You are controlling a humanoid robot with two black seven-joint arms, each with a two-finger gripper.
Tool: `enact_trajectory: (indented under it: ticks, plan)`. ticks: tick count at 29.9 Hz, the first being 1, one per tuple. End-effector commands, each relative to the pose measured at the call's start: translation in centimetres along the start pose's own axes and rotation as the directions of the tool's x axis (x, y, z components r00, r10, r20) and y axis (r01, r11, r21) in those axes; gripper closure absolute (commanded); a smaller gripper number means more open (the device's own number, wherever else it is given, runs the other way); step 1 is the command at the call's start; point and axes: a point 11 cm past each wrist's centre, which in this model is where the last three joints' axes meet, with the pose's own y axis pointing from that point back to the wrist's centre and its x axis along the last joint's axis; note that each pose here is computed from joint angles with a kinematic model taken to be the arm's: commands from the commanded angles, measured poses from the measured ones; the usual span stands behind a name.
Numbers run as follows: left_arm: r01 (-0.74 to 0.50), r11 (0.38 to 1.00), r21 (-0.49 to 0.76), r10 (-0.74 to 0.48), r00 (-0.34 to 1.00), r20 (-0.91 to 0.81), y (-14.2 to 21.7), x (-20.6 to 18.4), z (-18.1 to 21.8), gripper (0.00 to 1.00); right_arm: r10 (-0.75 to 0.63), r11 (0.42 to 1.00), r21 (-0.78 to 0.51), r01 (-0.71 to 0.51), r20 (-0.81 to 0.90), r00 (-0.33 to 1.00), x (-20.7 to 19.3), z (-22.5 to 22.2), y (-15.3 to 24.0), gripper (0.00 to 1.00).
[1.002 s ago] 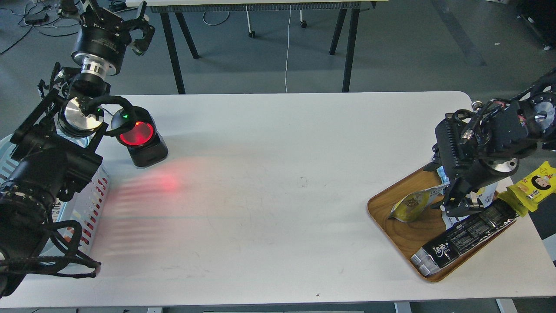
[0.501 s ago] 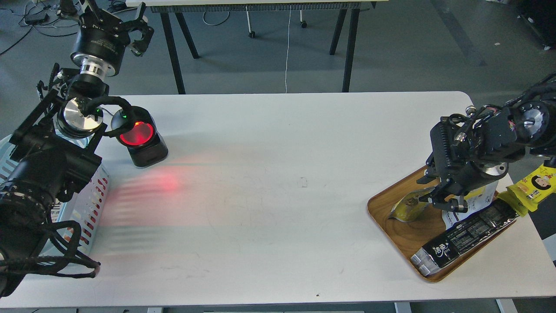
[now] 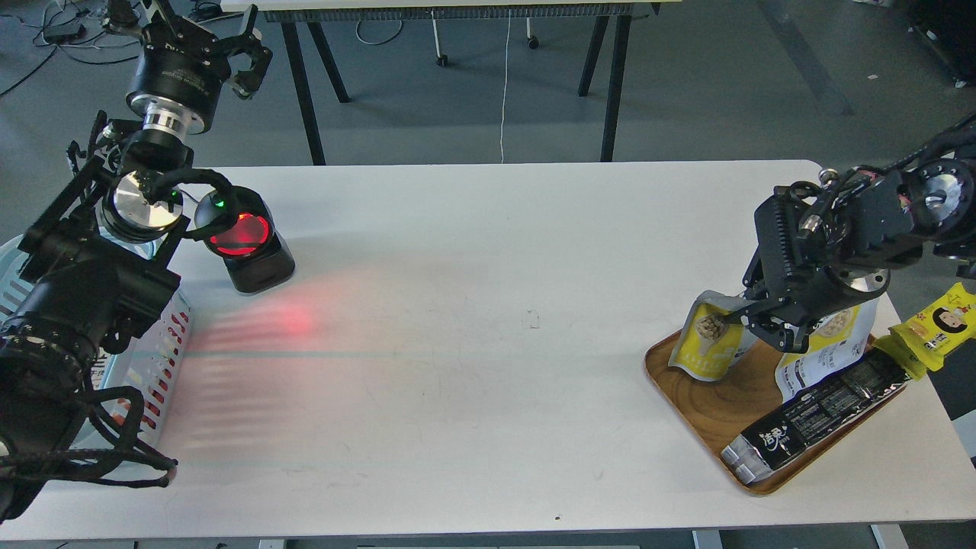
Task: Scan snack and place in basket
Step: 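Lift the yellow pouch and carry it to the table center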
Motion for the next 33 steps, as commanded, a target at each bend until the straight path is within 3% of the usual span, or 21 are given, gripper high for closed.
enact_trajectory:
  ticks: [1, 8, 18, 33]
  plan:
    - [0.002, 1.0, -0.002, -0.002, 1.0, 0.0, -0.1, -0.1, 0.1, 0.0, 0.031, 0.998, -0.06, -0.034, -0.045, 0.998, 2.2, 1.6, 2.4, 1.0]
    - [0.002, 1.0, 0.002, -0.002, 1.0, 0.0, -0.1, -0.1, -0.1, 0.0, 0.16, 0.983, -0.08, -0.166, -0.08, 0.984, 9.4, 3.2, 3.3, 1.0]
    - [0.008, 1.0, 0.005, -0.008, 1.0, 0.005, -0.1, -0.2, 0.0, 0.0, 0.191, 0.978, -0.045, -0.202, -0.191, 0.963, 16.6, 3.8, 0.9, 1.0]
    - [0.009, 1.0, 0.002, -0.009, 1.0, 0.019, 0.2, 0.3, 0.7, 0.0, 0.261, 0.965, 0.044, -0.257, -0.159, 0.952, 21.6, 2.0, -4.9, 0.99]
